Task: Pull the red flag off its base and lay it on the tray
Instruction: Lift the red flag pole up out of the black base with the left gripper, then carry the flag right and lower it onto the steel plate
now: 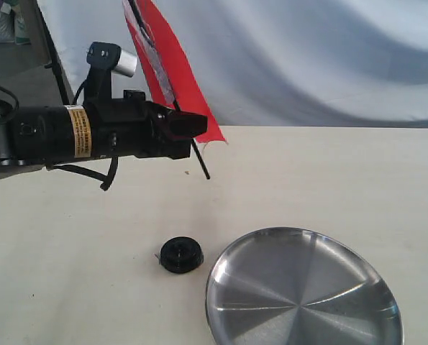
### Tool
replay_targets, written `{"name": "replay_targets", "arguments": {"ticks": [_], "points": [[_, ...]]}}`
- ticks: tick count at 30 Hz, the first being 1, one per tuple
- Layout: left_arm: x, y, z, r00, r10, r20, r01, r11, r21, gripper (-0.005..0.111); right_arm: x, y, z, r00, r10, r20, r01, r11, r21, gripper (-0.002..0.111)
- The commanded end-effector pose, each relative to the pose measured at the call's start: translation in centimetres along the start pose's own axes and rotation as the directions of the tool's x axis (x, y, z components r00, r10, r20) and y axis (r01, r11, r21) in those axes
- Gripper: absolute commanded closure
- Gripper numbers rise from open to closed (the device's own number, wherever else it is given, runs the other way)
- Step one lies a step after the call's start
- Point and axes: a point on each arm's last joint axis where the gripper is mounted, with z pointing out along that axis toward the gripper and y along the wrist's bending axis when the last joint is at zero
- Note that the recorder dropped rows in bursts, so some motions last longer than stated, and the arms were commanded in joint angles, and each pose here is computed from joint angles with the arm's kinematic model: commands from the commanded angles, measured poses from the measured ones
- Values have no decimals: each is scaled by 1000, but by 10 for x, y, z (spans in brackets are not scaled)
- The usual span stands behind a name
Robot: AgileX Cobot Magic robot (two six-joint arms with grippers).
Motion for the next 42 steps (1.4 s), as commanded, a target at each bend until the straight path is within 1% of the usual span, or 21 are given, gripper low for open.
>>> {"name": "replay_targets", "arguments": {"ticks": [1,2,4,5,6,7,8,9,11,12,15,18,20,24,28,31,35,37,40,41,42], "points": [[2,-27,12,993,-115,-5,115,987,109,107,-1,0,-1,1000,-4,9,4,1000,2,109],[6,-34,17,990,-137,-24,139,982,131,107,-1,0,-1,1000,-4,9,4,1000,2,109],[17,-47,32,972,-221,-77,231,959,161,107,-1,0,-1,1000,-4,9,4,1000,2,109],[24,-50,40,957,-269,-110,285,944,166,107,-1,0,-1,1000,-4,9,4,1000,2,109],[31,-55,50,929,-338,-149,361,917,171,107,-1,0,-1,1000,-4,9,4,1000,2,109],[39,-57,58,906,-382,-183,411,896,167,107,-1,0,-1,1000,-4,9,4,1000,2,109],[44,-59,65,890,-405,-208,441,882,168,107,-1,0,-1,1000,-4,9,4,1000,2,109],[53,-63,74,873,-421,-247,467,867,172,107,-1,0,-1,1000,-4,9,4,1000,2,109],[63,-67,86,856,-431,-285,490,851,186,107,-1,0,-1,1000,-4,9,4,1000,2,109],[71,-70,92,842,-442,-310,512,836,198,107,-1,0,-1,1000,-4,9,4,1000,2,109],[84,-80,104,802,-483,-352,579,772,260,107,-1,0,-1,1000,-4,9,4,1000,2,109],[96,-93,110,778,-497,-384,616,724,310,107,-1,0,-1,1000,-4,9,4,1000,2,109],[104,-100,114,762,-510,-400,637,702,318,107,-1,0,-1,1000,-4,9,4,1000,2,109],[116,-115,117,735,-509,-448,662,681,312,107,-1,0,-1,1000,-4,9,4,1000,2,109],[127,-130,118,718,-493,-491,673,671,311,107,-1,0,-1,1000,-4,9,4,1000,2,109],[142,-136,121,694,-494,-524,690,665,287,107,-1,0,-1,1000,-4,9,4,1000,2,109],[165,-135,126,655,-508,-559,710,667,226,107,-2,0,-1,1000,-4,13,4,1000,2,109],[178,-131,128,623,-533,-572,732,655,187,107,-2,0,-1,1000,-4,13,4,1000,2,109],[191,-126,131,593,-568,-571,753,642,145,107,-2,0,-1,1000,-4,13,4,1000,2,109],[191,-126,132,594,-575,-562,757,635,151,107,-2,0,-1,1000,-4,13,4,1000,2,109],[189,-126,133,607,-576,-547,756,632,172,107,-2,0,-1,1000,-4,13,4,1000,2,109]]}}
